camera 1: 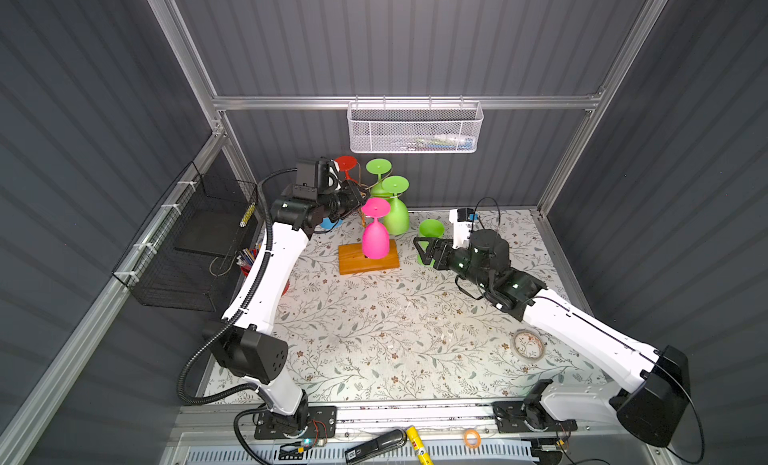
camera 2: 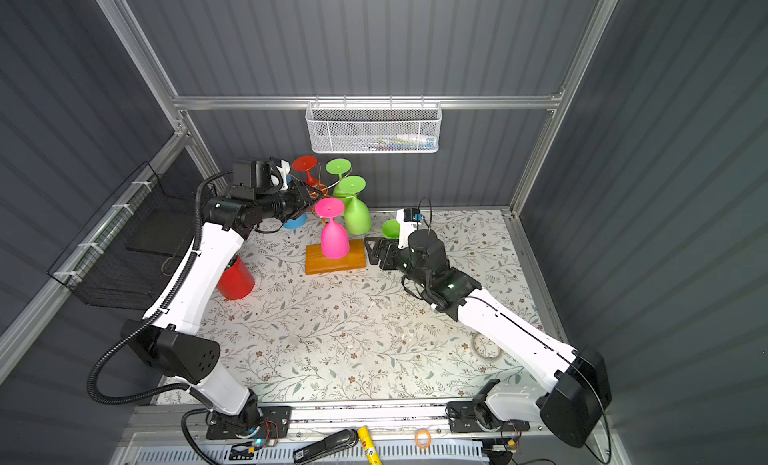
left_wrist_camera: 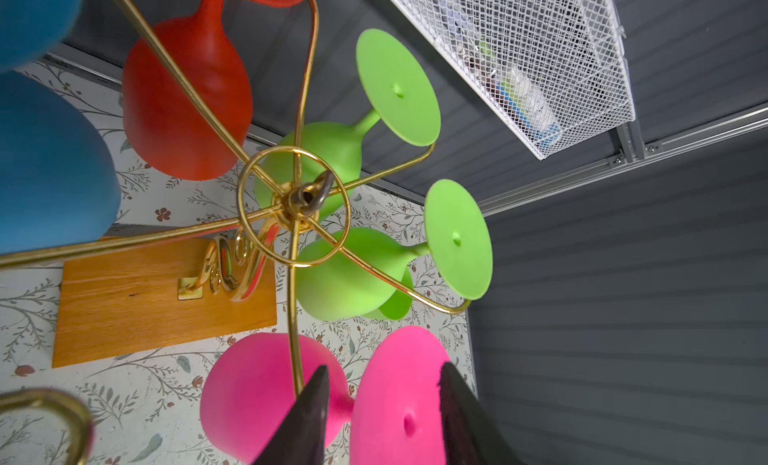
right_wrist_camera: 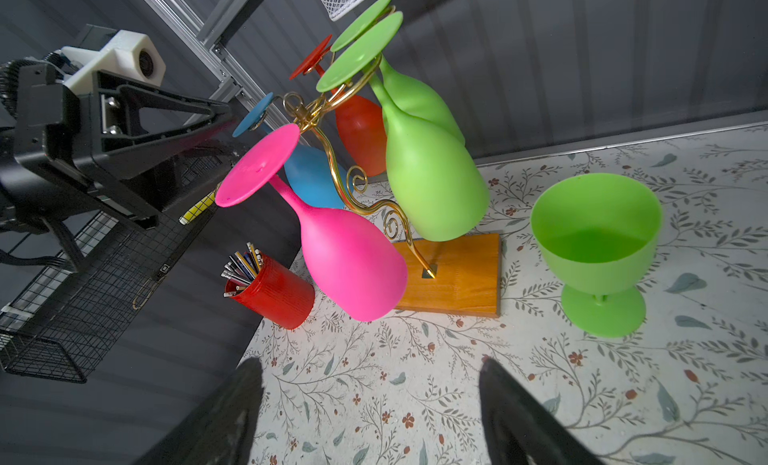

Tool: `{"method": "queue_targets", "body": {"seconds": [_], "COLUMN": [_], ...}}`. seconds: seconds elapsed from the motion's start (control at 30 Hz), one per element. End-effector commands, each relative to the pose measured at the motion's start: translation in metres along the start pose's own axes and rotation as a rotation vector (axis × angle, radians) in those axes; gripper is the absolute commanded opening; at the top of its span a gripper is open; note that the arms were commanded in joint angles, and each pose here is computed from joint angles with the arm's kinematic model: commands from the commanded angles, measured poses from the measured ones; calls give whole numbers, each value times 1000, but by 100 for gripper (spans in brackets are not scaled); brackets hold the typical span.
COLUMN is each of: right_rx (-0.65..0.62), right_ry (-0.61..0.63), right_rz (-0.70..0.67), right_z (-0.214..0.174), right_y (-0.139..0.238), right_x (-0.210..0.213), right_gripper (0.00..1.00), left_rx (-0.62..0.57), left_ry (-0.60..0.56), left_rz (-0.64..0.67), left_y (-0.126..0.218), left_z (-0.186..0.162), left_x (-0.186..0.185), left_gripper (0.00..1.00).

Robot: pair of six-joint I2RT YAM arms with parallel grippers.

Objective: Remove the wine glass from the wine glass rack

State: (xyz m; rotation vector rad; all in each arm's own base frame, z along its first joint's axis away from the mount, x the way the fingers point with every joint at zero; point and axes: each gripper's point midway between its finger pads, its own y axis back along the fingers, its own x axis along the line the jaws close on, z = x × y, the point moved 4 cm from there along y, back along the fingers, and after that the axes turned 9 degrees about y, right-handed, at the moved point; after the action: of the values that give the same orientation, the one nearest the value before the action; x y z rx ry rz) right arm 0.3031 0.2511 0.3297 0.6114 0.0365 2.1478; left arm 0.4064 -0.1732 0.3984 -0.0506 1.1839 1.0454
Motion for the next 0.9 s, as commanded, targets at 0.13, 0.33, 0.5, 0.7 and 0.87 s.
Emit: {"method": "queue_targets", "body": {"seconds": [0.13, 0.33, 0.5, 0.7, 0.87], "right_rx": [-19, -25, -25, -27, -30], "right_ry": [13, 14, 12, 11, 8], "right_rz": [-12, -17, -21, -21, -19], "right_z": [0, 0, -1, -1, -1], "right_y": [3, 5, 5, 5, 6], "right_x": [-2, -2, -4, -4, -4], "right_gripper": [82, 82, 83, 83, 83], "left_rx": [41, 53, 52, 49, 58], "left_ry": [43, 58, 58, 57, 57], "left_rz": [-54, -51, -34, -26, -20], "left_y": [-1, -1, 1, 7, 9], "left_z": [-2, -4, -5, -6, -8], "left_x": [-10, -9, -7, -6, -4], "left_gripper": [43, 42, 41, 41, 41]}}
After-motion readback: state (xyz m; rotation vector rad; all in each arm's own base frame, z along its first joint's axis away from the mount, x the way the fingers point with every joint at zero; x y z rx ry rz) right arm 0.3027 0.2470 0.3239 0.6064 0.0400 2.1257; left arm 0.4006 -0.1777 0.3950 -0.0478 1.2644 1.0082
